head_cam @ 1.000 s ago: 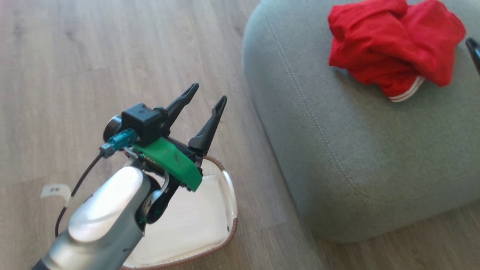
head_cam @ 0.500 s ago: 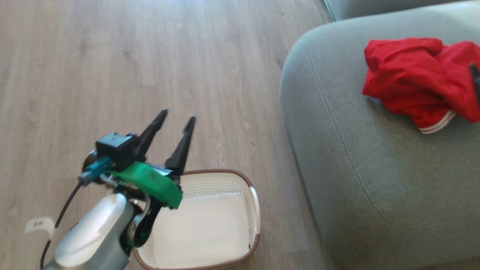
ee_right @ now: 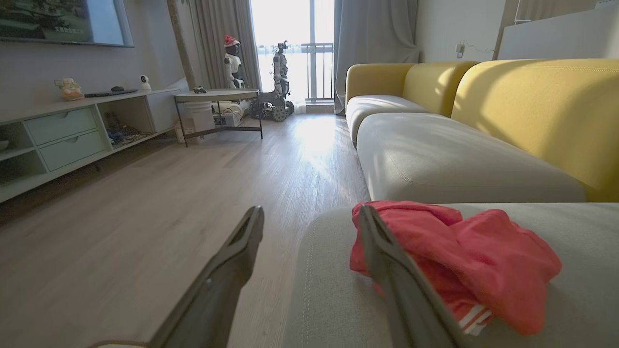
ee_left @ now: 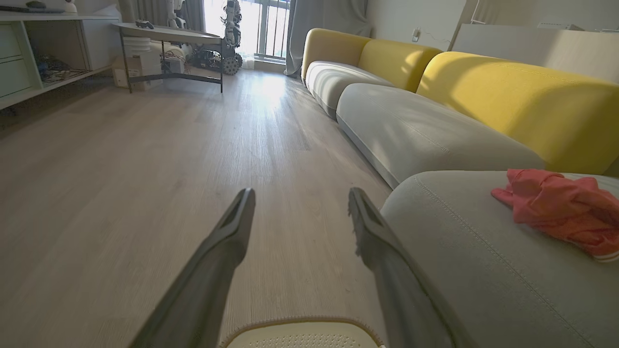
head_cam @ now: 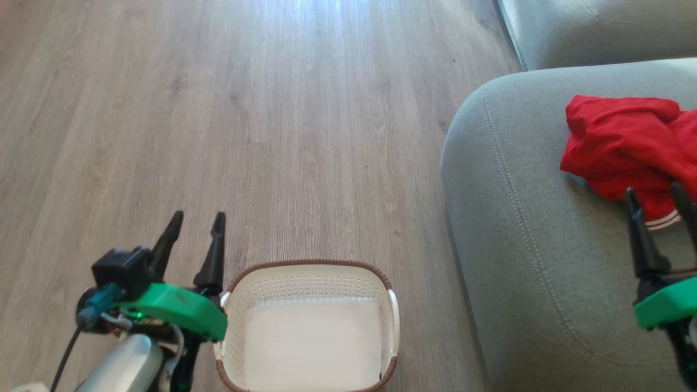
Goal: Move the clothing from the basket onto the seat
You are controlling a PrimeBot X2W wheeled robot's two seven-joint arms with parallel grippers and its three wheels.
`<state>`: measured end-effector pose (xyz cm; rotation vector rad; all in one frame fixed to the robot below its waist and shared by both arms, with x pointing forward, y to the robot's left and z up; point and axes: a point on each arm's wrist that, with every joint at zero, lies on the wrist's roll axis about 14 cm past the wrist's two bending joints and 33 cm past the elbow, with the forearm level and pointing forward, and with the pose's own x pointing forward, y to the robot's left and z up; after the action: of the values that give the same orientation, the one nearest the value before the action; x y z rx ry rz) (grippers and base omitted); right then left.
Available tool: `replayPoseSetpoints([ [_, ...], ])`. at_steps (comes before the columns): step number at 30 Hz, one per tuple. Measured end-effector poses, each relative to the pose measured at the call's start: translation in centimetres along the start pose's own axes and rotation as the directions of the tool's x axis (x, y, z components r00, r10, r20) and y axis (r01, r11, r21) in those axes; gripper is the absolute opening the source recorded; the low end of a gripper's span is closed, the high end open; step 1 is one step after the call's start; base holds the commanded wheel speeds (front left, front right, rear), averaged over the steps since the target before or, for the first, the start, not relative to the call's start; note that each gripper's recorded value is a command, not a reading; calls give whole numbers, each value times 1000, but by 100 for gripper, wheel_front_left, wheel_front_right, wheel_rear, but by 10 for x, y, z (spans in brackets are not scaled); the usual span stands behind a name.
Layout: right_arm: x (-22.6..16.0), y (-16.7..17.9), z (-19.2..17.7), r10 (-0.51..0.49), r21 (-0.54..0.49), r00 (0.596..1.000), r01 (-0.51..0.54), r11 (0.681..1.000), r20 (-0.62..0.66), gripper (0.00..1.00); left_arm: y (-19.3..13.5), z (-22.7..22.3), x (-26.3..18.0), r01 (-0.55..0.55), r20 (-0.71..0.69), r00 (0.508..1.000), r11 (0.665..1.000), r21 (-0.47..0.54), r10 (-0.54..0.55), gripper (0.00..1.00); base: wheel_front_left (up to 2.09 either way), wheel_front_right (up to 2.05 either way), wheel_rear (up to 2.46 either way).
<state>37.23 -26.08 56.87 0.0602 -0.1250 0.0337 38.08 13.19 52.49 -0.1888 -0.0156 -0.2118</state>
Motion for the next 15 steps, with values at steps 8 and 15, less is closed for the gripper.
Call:
replayPoseSetpoints([
  [8,-14,23,-13,10,43,1000,-11,999,22,100,26,10,-16,-102,52,993,995,13,102,100,0,0,0],
  [15,-21,48,-23,58,74,998,-60,995,30,100,31,5,-32,-137,63,989,987,83,132,100,0,0,0],
])
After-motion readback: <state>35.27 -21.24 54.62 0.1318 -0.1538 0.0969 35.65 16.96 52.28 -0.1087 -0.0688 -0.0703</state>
